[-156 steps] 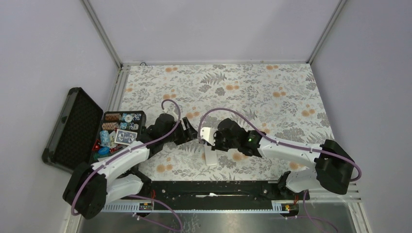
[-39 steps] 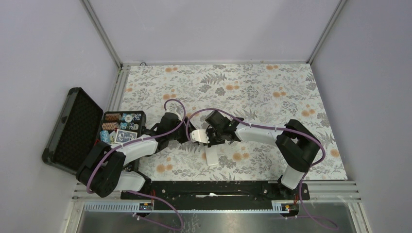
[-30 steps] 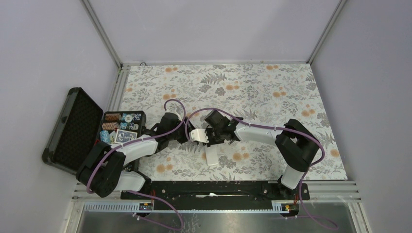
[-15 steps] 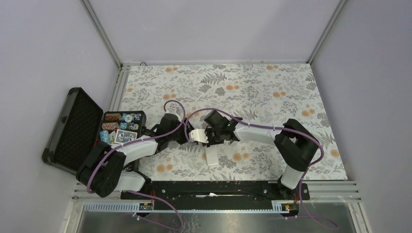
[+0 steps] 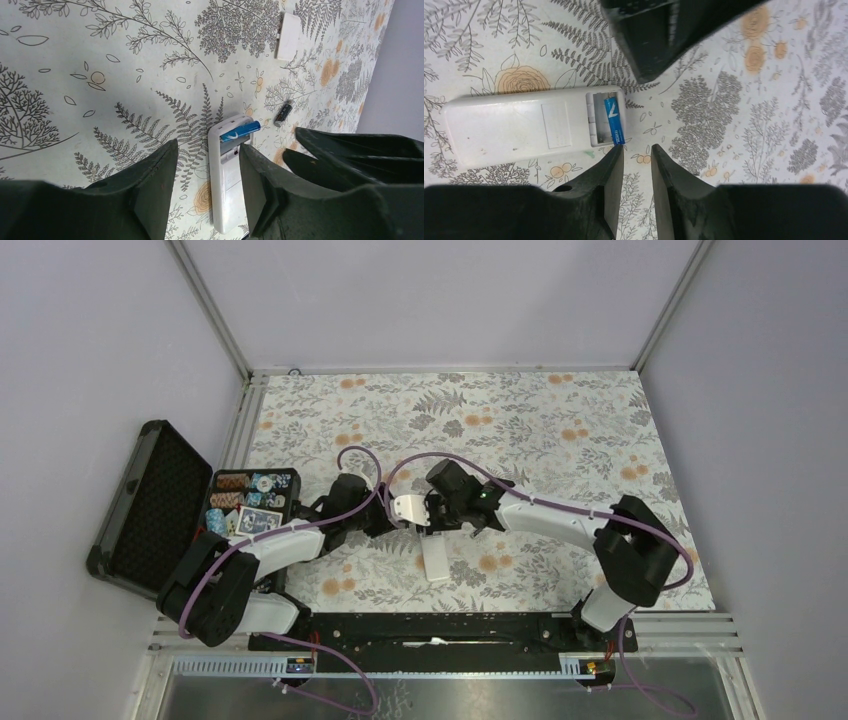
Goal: Load the batteries into the remote control
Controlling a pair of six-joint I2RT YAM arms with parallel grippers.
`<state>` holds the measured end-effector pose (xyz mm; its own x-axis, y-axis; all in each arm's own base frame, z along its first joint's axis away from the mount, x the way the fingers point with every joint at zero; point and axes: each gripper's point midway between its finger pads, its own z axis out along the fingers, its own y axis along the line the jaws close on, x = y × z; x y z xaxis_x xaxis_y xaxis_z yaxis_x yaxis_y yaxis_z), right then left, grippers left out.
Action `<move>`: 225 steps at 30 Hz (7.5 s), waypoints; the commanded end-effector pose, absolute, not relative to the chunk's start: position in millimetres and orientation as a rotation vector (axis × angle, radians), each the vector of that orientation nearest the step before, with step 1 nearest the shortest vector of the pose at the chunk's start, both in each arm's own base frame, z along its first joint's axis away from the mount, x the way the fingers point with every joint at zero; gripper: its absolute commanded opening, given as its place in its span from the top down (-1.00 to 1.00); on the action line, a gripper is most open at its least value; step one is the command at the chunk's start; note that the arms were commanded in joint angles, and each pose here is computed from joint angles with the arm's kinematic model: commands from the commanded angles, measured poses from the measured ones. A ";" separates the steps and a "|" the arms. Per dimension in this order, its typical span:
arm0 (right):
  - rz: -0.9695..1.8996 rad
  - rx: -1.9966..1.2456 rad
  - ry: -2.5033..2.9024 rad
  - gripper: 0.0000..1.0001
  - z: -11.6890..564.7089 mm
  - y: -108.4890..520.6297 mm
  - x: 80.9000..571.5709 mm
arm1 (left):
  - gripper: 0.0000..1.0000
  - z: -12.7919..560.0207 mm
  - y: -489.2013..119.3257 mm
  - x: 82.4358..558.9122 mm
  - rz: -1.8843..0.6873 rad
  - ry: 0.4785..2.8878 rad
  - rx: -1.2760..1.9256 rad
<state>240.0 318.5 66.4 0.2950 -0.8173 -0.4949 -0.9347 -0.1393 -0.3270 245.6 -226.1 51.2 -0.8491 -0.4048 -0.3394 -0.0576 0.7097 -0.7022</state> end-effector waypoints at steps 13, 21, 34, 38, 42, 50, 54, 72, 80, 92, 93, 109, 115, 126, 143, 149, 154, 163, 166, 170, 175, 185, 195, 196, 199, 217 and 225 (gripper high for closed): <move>0.314 -1.274 1.822 0.18 146.3 303.7 248.1 | -0.01 67.9 -238.8 245.9 -1.088 2.409 -0.282; 0.292 -0.854 2.026 0.02 153.1 282.3 260.8 | -0.01 67.4 -238.1 244.3 -1.081 2.419 -0.271; 0.505 -0.698 2.363 0.09 117.3 308.9 244.8 | 0.02 63.9 -246.5 245.0 -1.105 2.451 -0.243; 0.506 -0.664 2.441 0.17 101.5 309.6 245.2 | 0.03 60.9 -248.4 246.1 -1.103 2.460 -0.245; 0.522 -0.641 2.494 0.19 88.7 310.9 242.7 | 0.04 57.8 -250.9 247.4 -1.107 2.466 -0.246; 0.510 -0.598 2.564 0.24 69.3 309.3 243.7 | 0.14 51.5 -257.9 248.5 -1.139 2.479 -0.249; 0.507 -0.593 2.579 0.24 64.1 310.1 244.4 | 0.16 50.7 -260.2 249.2 -1.150 2.480 -0.248; 0.536 -0.542 2.597 0.36 55.9 316.5 251.0 | 0.35 50.6 -263.9 247.5 -1.179 2.477 -0.239; 0.538 -0.538 2.605 0.41 51.9 318.6 252.6 | 0.40 49.1 -265.5 245.1 -1.190 2.481 -0.235; 0.545 -0.541 2.610 0.48 50.8 321.0 253.3 | 0.46 48.8 -267.2 244.6 -1.197 2.482 -0.233; 0.544 -0.541 2.612 0.48 50.4 320.6 253.2 | 0.46 49.0 -267.2 244.7 -1.197 2.482 -0.233; 0.565 -0.557 2.631 0.56 45.7 323.4 249.9 | 0.51 48.5 -271.7 244.1 -1.206 2.488 -0.220; 0.579 -0.564 2.633 0.59 46.0 325.0 248.4 | 0.54 48.0 -272.2 244.3 -1.205 2.489 -0.217; 0.622 -0.591 2.655 0.63 42.6 330.2 242.1 | 0.71 48.5 -272.1 244.5 -1.203 2.487 -0.207; 0.672 -0.619 2.693 0.69 34.4 335.0 233.8 | 0.87 48.9 -271.8 247.2 -1.180 2.489 -0.181; 0.651 -0.616 2.710 0.72 27.7 333.7 232.1 | 0.89 49.3 -272.0 247.8 -1.180 2.489 -0.177; 0.575 -0.614 2.729 0.73 19.8 328.0 232.2 | 0.89 50.5 -272.6 247.7 -1.184 2.486 -0.174; 0.418 -0.658 2.746 0.73 6.5 324.9 230.0 | 0.90 51.7 -273.1 247.8 -1.188 2.483 -0.169; 0.374 -0.666 2.748 0.73 2.9 323.1 229.2 | 0.90 51.1 -272.8 248.0 -1.186 2.483 -0.168; 0.319 -0.668 2.742 0.73 -0.1 322.9 229.1 | 0.90 51.8 -273.3 248.3 -1.187 2.481 -0.164; 0.224 -0.671 2.731 0.74 -4.9 321.5 230.1 | 0.90 52.1 -272.9 247.1 -1.190 2.478 -0.160; 0.058 -0.650 2.709 0.77 -14.6 314.0 229.0 | 0.89 51.8 -272.0 245.0 -1.191 2.476 -0.147; 0.024 -0.633 2.715 0.80 -19.7 313.0 221.9 | 0.89 51.9 -272.1 243.3 -1.200 2.470 -0.135; 0.027 -0.627 2.711 0.80 -18.2 313.6 222.3 | 0.89 52.2 -272.1 243.2 -1.202 2.469 -0.134; 0.040 -0.605 2.683 0.80 -7.6 316.1 226.8 | 0.89 52.4 -272.2 242.7 -1.204 2.469 -0.129; 0.109 -0.522 2.470 0.62 75.1 318.4 253.1 | 0.89 52.5 -268.0 241.4 -1.179 2.472 -0.141; 0.191 -0.573 2.503 0.61 76.8 304.2 228.4 | 0.78 59.3 -265.5 241.1 -1.165 2.465 -0.144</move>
